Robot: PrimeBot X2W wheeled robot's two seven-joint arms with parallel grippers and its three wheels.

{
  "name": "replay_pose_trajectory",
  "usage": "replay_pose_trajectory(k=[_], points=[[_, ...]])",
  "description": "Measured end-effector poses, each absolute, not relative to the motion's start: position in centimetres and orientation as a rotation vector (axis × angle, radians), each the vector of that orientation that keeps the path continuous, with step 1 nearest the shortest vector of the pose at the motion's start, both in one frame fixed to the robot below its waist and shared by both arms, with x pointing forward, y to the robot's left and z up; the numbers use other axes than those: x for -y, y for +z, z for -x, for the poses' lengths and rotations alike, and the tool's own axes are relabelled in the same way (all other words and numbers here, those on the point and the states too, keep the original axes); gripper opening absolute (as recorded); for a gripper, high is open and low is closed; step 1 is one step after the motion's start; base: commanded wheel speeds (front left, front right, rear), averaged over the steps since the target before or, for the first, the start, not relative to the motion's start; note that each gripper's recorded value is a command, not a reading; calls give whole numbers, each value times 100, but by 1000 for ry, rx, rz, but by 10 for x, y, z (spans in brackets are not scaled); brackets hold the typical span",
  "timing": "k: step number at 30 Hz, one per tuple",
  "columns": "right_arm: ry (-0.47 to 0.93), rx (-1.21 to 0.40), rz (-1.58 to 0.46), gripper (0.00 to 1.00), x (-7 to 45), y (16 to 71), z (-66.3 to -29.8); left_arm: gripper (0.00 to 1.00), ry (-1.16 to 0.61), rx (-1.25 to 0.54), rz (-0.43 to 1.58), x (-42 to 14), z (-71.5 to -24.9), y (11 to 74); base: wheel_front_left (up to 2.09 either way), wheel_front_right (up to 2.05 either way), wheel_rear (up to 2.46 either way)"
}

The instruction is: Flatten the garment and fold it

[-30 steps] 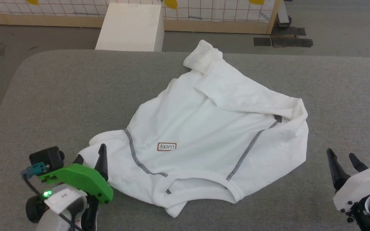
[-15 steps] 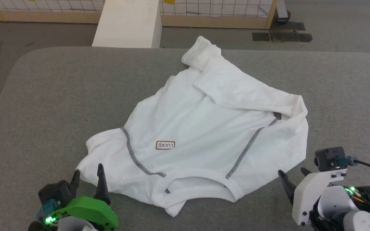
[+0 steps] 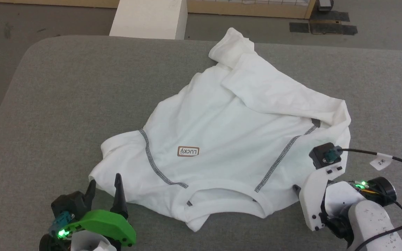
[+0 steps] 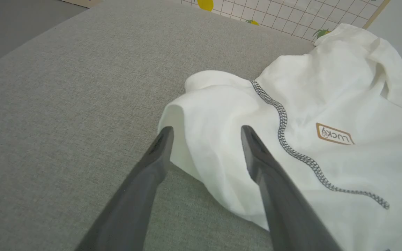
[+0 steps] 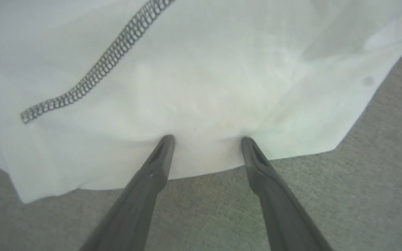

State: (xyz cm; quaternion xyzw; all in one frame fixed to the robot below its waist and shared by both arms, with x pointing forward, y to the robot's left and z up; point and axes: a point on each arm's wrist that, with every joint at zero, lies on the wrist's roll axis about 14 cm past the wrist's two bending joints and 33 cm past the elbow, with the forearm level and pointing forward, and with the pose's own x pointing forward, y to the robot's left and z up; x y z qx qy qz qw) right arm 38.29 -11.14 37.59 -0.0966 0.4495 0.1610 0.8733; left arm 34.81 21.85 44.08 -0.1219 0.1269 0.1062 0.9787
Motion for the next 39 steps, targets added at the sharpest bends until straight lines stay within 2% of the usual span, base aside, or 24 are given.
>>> replay_pose_trajectory(k=[7, 9, 10, 21, 28, 34, 39], points=[[393, -977, 280, 100, 104, 368, -385, 100, 220, -253, 241, -220, -347, 441, 0, 0, 0], [396, -990, 275, 31, 104, 368, -385, 100, 220, -251, 241, -220, -347, 442, 0, 0, 0], [398, -990, 267, 0, 103, 369, -385, 100, 220, -249, 241, -221, -346, 442, 0, 0, 0], [346, -897, 74, 0, 115, 394, -387, 100, 212, -290, 265, -220, -339, 445, 0, 0, 0], [299, -838, 50, 0, 131, 412, -385, 100, 80, -566, 383, -173, -320, 425, 0, 0, 0], [306, -865, 41, 0, 128, 407, -379, 100, -20, -821, 372, -142, -304, 405, 0, 0, 0], [307, -875, 40, 0, 128, 403, -377, 100, -15, -798, 348, -147, -328, 412, 0, 0, 0]])
